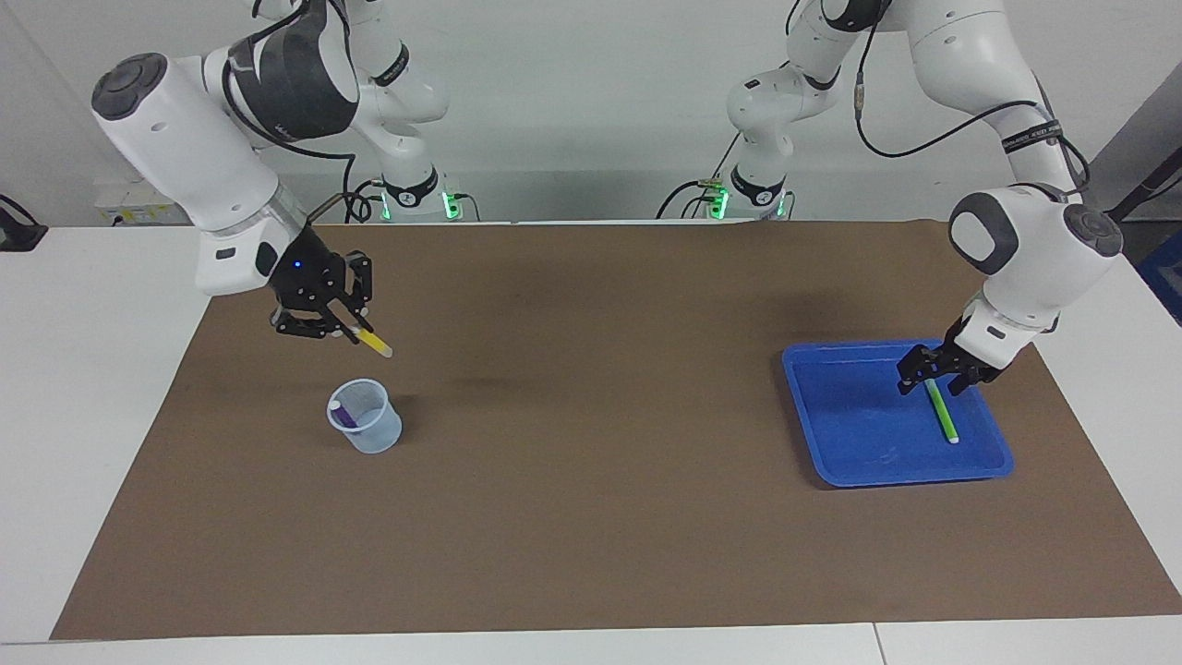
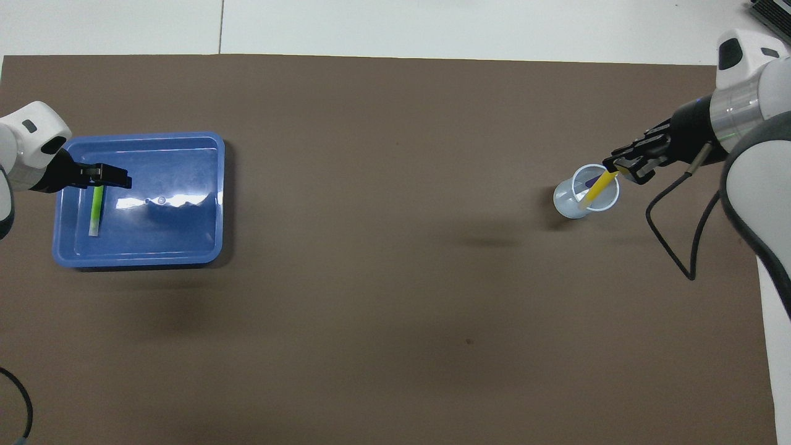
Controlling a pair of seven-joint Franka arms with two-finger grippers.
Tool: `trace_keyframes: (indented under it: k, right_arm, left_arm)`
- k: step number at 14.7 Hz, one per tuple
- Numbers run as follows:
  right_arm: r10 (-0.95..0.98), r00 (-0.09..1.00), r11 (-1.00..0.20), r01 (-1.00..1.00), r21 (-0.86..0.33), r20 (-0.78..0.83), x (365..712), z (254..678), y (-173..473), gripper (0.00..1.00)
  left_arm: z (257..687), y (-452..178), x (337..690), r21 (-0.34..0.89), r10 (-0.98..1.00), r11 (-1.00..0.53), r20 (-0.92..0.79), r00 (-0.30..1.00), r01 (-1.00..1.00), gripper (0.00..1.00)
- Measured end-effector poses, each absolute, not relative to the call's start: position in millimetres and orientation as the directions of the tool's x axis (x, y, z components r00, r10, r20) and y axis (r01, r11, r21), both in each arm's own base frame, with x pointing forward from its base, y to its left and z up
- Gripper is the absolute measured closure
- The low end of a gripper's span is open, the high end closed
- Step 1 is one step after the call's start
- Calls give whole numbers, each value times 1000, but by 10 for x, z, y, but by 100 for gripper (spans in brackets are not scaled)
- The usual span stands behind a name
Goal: Right arm passes pens to left for tray arrangement
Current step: 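Lift the yellow pen from the cup with the right gripper toward the left gripper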
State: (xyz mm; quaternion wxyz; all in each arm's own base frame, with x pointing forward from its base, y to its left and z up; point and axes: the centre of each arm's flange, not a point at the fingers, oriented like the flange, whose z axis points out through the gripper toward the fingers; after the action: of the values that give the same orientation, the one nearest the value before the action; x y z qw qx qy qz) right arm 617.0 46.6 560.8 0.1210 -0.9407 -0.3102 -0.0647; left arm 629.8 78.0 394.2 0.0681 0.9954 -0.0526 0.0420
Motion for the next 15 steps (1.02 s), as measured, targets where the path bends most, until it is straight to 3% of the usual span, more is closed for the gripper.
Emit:
trace_keyframes:
  k: [4, 10, 15]
  right_arm:
    - [346, 921, -862, 388, -327, 180, 6163, 5637, 672, 82]
    - [99, 985, -897, 151, -415, 145, 6187, 5583, 1314, 82]
    - [-154, 986, -831, -96, -548, 62, 6136, 5538, 2013, 82]
  left_arm:
    - [4043, 814, 6266, 271, -181, -938, 151, 972, -217, 7]
    - [4447, 552, 6353, 207, -502, -788, 331, 799, -580, 7]
    - [4667, 14, 6337, 166, -648, -628, 429, 630, -760, 7]
